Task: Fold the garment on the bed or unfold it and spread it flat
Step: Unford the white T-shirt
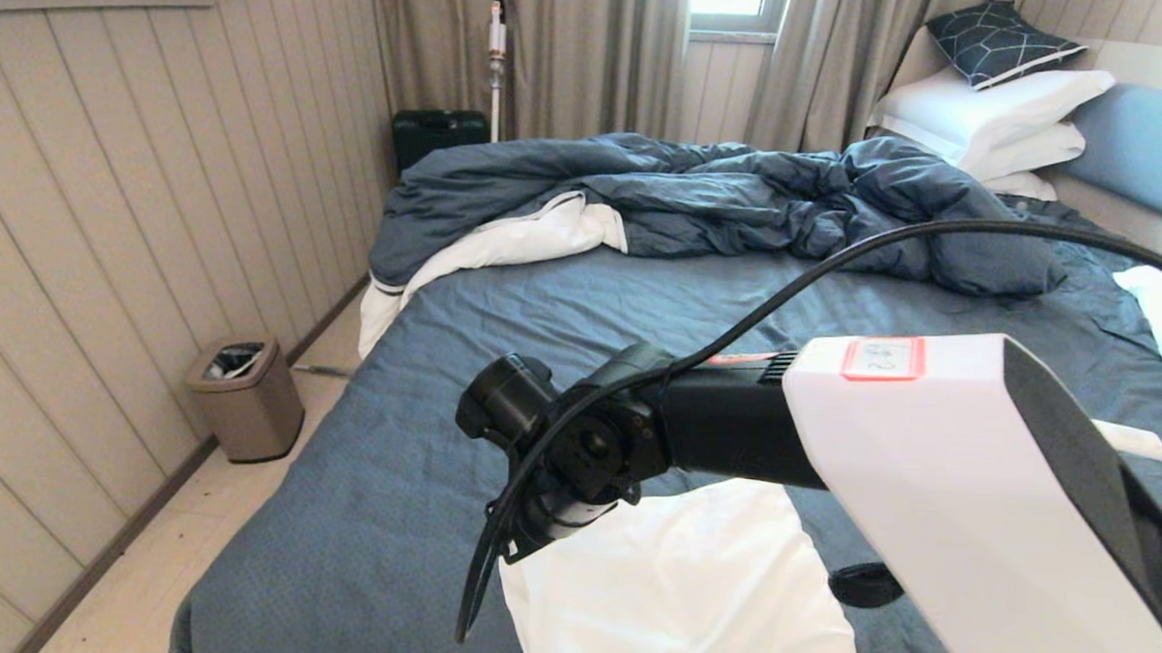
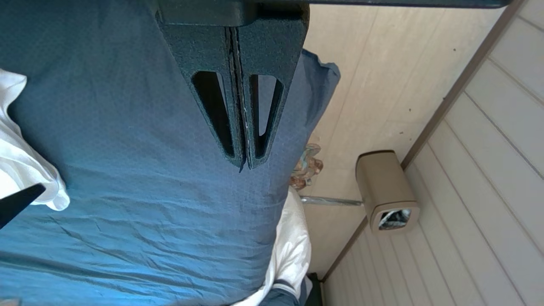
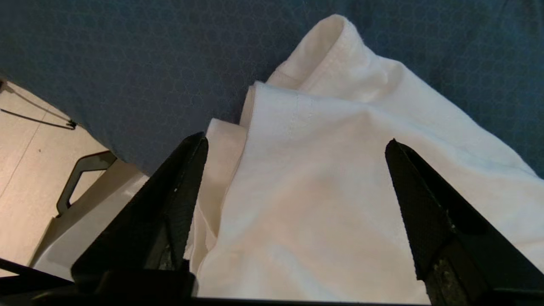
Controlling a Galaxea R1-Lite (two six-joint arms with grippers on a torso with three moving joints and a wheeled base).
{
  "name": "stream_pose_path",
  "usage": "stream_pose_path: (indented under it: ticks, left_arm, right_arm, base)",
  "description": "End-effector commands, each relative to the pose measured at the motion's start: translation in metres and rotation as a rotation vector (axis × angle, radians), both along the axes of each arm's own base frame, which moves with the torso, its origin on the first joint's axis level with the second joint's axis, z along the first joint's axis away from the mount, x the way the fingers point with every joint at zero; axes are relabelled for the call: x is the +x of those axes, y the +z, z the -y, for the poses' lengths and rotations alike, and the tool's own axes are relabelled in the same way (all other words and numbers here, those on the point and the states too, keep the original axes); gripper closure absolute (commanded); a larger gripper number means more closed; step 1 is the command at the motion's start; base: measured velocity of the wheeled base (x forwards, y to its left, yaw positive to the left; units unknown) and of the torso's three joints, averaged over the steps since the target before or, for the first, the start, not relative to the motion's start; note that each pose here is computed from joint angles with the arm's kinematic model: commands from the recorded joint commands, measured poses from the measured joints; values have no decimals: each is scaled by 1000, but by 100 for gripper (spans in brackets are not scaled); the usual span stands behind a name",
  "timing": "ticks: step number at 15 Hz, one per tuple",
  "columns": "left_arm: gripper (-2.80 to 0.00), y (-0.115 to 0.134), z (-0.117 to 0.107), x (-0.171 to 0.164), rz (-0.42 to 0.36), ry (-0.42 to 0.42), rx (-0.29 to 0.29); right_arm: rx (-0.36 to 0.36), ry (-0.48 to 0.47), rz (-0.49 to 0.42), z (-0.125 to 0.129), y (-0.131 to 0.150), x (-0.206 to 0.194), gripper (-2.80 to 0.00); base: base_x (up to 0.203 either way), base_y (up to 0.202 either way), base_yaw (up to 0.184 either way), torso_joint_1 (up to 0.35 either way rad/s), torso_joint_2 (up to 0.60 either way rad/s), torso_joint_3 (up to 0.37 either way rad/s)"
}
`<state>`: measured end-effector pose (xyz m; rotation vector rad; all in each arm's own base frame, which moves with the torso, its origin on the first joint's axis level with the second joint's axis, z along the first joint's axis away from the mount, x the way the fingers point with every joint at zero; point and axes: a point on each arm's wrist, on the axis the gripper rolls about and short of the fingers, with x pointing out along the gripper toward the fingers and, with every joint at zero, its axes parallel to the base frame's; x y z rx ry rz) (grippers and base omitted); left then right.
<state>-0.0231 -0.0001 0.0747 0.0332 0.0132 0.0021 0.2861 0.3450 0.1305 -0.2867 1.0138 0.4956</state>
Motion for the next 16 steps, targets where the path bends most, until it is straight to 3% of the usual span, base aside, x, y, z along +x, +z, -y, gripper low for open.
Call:
stream_pose_path:
  ticks: [1,16]
  left_arm:
    - [0,0,0,0,0,-1,1]
    - [0,0,0,0,1,1,4]
  right_arm:
    - [-11,-3,-8,-1,-5,0,-280]
    - [1,-70,29,-2,-13,11,-280]
  base:
    - [0,0,0,0,0,0]
    - [0,0,0,0,0,0]
